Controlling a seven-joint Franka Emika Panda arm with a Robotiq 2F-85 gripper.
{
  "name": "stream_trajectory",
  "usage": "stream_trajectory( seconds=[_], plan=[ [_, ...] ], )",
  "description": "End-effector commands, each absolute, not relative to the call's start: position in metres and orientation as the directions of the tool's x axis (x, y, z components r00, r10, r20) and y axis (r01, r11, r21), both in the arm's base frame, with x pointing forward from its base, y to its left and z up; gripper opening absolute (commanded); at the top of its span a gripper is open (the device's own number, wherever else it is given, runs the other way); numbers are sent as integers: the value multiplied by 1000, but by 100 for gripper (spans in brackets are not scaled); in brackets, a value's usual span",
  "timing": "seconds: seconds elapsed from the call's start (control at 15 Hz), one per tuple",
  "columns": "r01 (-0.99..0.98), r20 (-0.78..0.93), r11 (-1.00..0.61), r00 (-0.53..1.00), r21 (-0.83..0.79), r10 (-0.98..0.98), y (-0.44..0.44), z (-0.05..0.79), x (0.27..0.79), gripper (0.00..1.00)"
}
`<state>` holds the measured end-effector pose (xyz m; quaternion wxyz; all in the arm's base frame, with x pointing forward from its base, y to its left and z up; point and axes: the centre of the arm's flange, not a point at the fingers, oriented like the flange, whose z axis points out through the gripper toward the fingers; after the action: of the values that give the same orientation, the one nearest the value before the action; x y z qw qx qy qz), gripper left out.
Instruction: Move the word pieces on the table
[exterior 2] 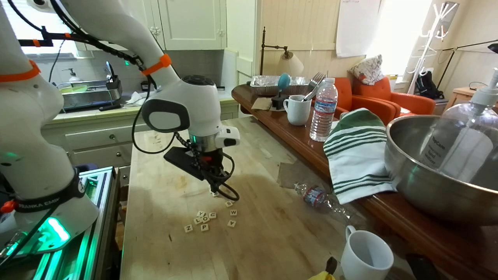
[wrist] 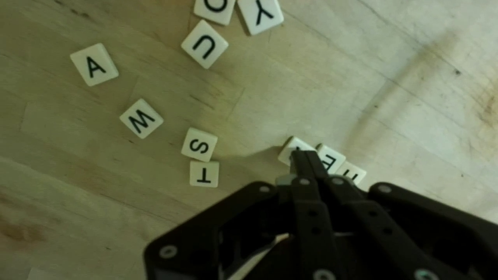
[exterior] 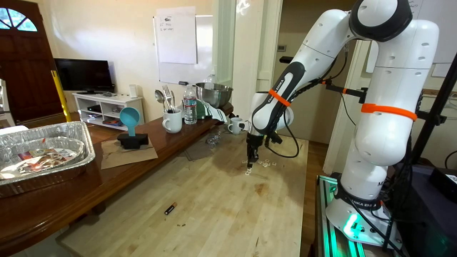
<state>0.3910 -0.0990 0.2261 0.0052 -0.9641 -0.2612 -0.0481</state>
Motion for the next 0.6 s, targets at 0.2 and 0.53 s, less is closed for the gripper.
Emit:
stream_trajectory(
  seconds=[0.2,0.53],
  plan=[
    [400,104,-916,911,6,399,-96,225,369,0],
    [342,100,-940,935,-8,340,-96,218,368,0]
  ],
)
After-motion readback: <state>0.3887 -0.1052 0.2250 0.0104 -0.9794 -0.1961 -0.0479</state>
